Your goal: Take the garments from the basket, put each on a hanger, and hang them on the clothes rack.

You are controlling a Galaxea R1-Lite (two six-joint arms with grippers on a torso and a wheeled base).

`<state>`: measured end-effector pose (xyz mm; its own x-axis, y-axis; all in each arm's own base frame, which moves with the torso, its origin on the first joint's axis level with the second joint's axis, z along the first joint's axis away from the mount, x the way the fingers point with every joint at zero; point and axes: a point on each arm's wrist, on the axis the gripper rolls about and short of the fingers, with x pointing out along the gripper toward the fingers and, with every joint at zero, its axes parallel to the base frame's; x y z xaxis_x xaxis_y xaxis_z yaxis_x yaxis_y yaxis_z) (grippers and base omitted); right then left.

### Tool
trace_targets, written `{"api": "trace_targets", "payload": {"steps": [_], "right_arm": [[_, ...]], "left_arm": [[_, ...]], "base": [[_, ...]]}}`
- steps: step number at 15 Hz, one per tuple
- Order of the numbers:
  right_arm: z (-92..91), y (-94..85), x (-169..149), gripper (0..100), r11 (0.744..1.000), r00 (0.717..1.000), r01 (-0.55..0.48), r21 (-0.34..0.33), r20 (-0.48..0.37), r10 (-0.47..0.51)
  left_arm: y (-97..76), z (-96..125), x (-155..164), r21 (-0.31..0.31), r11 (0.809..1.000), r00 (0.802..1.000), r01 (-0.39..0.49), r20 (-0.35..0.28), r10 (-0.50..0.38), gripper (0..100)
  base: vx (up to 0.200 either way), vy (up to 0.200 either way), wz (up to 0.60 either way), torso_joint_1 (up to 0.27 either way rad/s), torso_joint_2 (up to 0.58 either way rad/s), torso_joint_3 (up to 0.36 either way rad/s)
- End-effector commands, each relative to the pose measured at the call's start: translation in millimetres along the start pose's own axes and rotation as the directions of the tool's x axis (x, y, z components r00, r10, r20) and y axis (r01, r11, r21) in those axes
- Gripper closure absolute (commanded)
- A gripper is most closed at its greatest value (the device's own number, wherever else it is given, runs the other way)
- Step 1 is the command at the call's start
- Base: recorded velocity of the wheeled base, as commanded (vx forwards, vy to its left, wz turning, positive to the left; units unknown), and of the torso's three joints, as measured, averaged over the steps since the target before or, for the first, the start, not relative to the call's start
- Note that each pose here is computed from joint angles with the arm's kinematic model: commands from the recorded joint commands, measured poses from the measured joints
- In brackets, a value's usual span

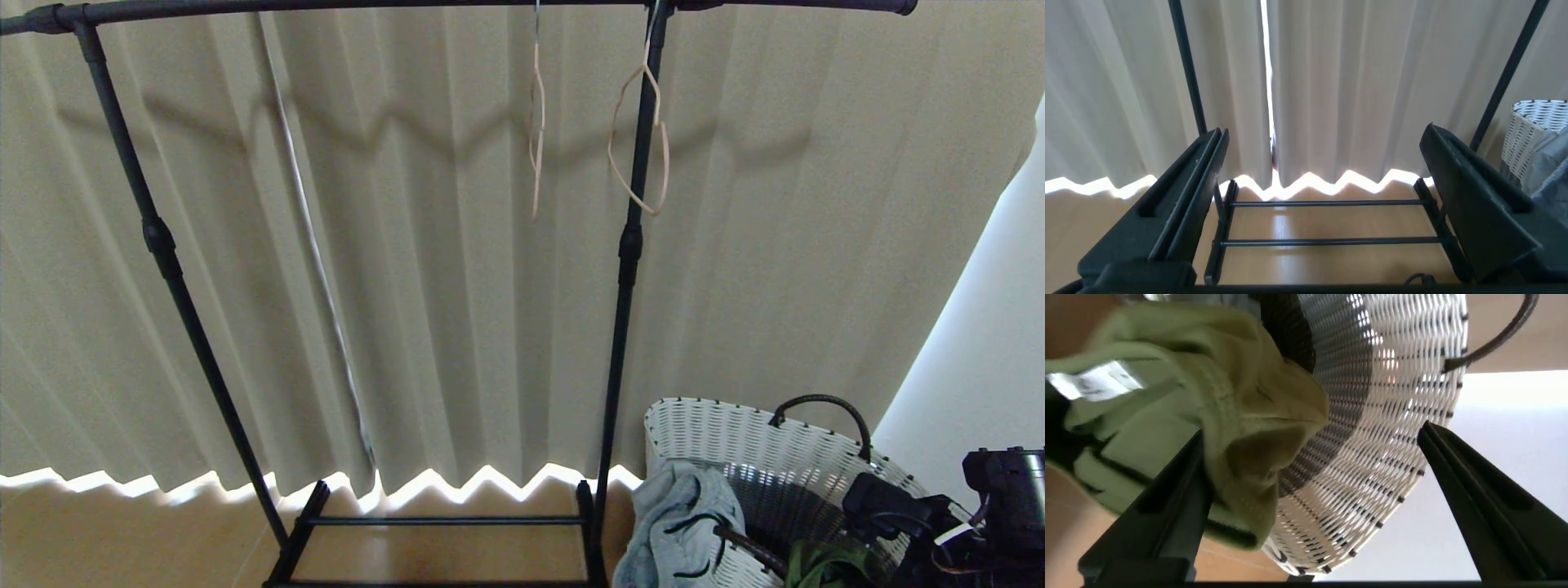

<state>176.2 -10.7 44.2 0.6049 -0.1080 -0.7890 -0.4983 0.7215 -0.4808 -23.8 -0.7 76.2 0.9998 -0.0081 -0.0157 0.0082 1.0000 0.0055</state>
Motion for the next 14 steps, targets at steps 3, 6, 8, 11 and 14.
{"api": "trace_targets", "payload": {"steps": [3,6,8,11,14], "right_arm": [[-5.1,-2.7,11.5,0,0.999,0.999,-0.018,0.026,-0.051,0.02],[-3.7,-5.2,14.1,0,1.0,1.0,0.008,0.031,-0.024,-0.007],[-2.4,-4.8,14.5,100,1.0,1.0,0.011,0.025,-0.016,-0.01],[-4.5,-3.0,8.5,100,0.999,1.0,0.017,0.029,-0.003,-0.017],[-14.5,4.5,-34.4,100,0.987,0.979,0.151,0.054,0.13,-0.157]], "left_arm": [[0.0,0.1,0.0,0.0,1.0,1.0,0.0,0.0,0.0,0],[0.0,0.1,0.0,0.0,1.0,1.0,0.0,0.0,0.0,0],[0.0,0.1,0.0,0.0,1.0,1.0,0.0,0.0,0.0,0],[0.0,0.1,0.0,0.0,1.0,1.0,0.0,0.0,0.0,0],[0.0,0.1,0.0,0.0,1.0,1.0,0.0,0.0,0.0,0]], "base": [[0.0,0.0,0.0,0.0,0.0,0.0],[0.0,0.0,0.0,0.0,0.0,0.0],[0.0,0.0,0.0,0.0,0.0,0.0],[0.0,0.0,0.0,0.0,0.0,0.0],[0.0,0.0,0.0,0.0,0.0,0.0]]}}
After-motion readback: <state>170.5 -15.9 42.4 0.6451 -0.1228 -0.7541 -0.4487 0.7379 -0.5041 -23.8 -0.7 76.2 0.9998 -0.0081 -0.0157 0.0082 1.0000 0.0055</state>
